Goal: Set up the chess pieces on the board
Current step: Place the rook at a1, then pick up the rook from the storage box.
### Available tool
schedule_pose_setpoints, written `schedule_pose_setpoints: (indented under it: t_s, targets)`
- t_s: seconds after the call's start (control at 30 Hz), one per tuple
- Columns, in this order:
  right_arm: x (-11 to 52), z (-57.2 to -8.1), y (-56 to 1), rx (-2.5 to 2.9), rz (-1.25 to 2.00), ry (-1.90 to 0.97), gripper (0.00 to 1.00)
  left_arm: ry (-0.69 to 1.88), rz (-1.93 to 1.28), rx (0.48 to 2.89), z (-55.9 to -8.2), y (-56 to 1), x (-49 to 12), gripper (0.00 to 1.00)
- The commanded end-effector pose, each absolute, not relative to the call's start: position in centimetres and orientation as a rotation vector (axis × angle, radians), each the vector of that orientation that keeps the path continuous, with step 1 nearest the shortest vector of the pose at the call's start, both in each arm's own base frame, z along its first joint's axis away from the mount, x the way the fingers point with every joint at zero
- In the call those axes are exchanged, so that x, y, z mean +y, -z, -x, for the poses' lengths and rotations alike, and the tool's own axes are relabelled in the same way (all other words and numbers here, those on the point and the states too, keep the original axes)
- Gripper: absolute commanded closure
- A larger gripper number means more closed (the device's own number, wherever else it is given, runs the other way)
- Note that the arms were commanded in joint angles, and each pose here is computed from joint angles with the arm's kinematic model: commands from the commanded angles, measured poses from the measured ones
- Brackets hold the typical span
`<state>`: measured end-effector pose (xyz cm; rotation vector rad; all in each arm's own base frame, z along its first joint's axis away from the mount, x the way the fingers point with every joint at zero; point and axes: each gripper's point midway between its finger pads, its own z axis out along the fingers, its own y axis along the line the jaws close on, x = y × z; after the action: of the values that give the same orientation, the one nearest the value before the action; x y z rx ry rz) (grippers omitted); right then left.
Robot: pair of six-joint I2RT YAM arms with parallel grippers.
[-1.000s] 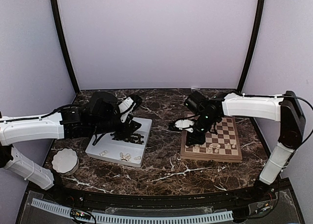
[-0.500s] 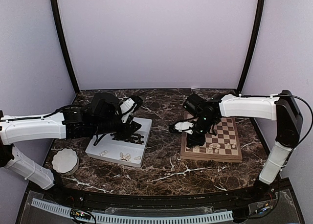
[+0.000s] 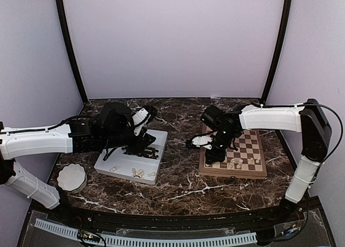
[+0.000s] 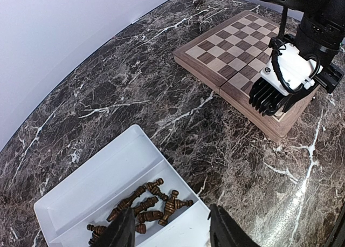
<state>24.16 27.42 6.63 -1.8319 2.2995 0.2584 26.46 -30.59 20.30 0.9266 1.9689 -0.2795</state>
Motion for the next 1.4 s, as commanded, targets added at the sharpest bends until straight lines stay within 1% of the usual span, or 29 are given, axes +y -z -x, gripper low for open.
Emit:
schedule_pose_setpoints:
  t_s: [0.0,0.07,0.27,0.37,0.5,0.63,0.73,0.87,1.03,1.17,1.37]
  targets:
    - [26.9,-23.7,-5.7,2.323,1.863,-0.234,0.92,0.282,-0.911,1.957,-26.8,-21.0,-30.6,0.51]
    - [26.9,-23.7,-5.7,2.324,1.863,-0.230,0.90,0.285,-0.912,1.955,-26.8,-21.0,-30.7,0.51]
    - [26.9,-23.9,-6.1,2.317,1.854,-0.224,0.78,0.288,-0.919,1.957,-26.8,-20.9,-30.9,0.51]
    - [26.9,-23.8,-6.4,2.313,1.851,-0.230,0.74,0.289,-0.918,1.956,-26.8,-20.9,-30.9,0.51]
    - [27.2,-23.8,-7.0,2.306,1.846,-0.248,0.71,0.290,-0.915,1.957,-26.8,-21.0,-30.9,0.50]
    - [27.9,-23.2,-8.4,2.282,1.849,-0.328,0.70,0.283,-0.894,1.985,-26.8,-20.6,-30.3,0.50]
    - [28.6,-22.7,-10.3,2.237,1.849,-0.402,0.69,0.242,-0.836,2.081,-27.0,-19.2,-28.6,0.50]
    - [29.1,-22.1,-12.9,2.158,1.854,-0.473,0.67,0.204,-0.691,2.288,-26.6,-16.0,-25.6,0.51]
    - [29.1,-22.2,-14.2,2.120,1.863,-0.466,0.66,0.199,-0.730,2.528,-23.8,-10.8,-24.1,0.57]
    - [29.2,-22.5,-14.7,2.107,1.855,-0.477,0.66,0.242,-0.794,2.612,-22.6,-8.4,-24.7,0.62]
    - [29.1,-22.3,-14.7,2.109,1.849,-0.485,0.66,0.213,-0.852,2.684,-22.2,-6.1,-24.9,0.63]
